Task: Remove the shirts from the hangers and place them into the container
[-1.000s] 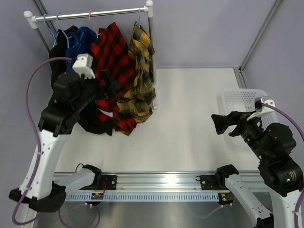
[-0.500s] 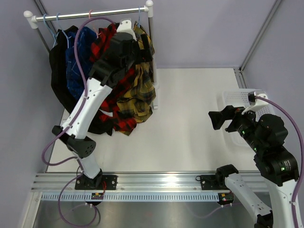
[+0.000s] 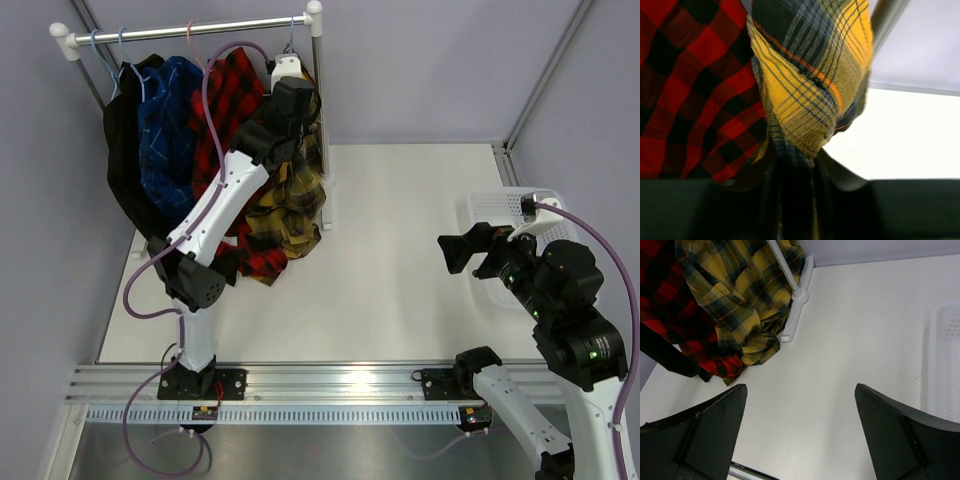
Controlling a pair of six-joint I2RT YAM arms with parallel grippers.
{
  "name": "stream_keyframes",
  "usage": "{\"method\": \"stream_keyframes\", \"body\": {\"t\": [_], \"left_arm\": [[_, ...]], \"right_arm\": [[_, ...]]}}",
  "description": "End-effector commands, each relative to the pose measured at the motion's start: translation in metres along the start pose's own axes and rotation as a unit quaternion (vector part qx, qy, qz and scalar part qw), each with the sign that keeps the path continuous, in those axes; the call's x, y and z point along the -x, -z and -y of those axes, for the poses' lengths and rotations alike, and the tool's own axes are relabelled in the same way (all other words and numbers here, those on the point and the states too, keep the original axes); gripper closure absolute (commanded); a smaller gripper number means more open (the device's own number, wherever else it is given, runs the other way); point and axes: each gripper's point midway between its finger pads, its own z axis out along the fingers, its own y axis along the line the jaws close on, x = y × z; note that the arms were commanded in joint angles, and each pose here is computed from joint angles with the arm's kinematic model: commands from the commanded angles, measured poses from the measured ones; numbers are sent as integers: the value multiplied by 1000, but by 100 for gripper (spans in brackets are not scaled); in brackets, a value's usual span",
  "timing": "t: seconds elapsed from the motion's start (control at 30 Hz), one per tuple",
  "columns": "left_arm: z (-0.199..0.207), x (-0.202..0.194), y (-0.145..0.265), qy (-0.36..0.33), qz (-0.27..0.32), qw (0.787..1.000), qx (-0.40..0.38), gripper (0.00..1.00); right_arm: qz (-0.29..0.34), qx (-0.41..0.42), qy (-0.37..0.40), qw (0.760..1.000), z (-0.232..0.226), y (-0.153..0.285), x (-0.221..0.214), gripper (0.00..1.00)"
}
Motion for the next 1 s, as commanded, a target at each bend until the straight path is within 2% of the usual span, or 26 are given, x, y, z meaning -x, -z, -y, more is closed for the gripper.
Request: {"method": "stream_keyframes", "body": {"t": [0.0, 0.1, 0.23, 0.3, 0.5, 0.63, 0.7, 0.73, 0.77, 0.9, 0.97], "left_arm": [[-14, 42, 2, 29, 60, 998, 22, 79], [-21, 64, 15, 24, 87, 996, 17, 100], [-23, 107, 52, 15, 148, 989, -24, 100], [-31, 136, 84, 22, 190, 981, -41, 100], [-50, 164, 147, 24, 231, 969, -82, 100], [-57, 139, 166, 15, 201, 973, -108, 100], [-57, 107, 164, 0, 157, 980, -124, 100], [-61, 102, 177, 0, 152, 979, -137, 100], [-56, 77, 175, -18, 119, 980, -158, 100], [-62, 44, 206, -43, 80, 973, -212, 100], [-68, 40, 226, -49, 82, 968, -231, 100]], "right_arm": [[4, 7, -4, 1000, -3, 0, 1, 1], [5, 8, -4, 1000, -4, 0, 2, 1], [3, 11, -3, 1000, -4, 0, 1, 0], [0, 11, 0, 1000, -4, -1, 0, 1], [-4, 16, 0, 1000, -5, 0, -3, 0], [2, 21, 1, 1000, -7, 2, -1, 1], [7, 22, 4, 1000, -8, 3, 1, 1], [8, 23, 6, 1000, -8, 4, 2, 0], [13, 21, 9, 1000, -7, 4, 3, 1], [13, 20, 16, 1000, -7, 3, 5, 1], [10, 19, 17, 1000, -7, 0, 7, 1]]}}
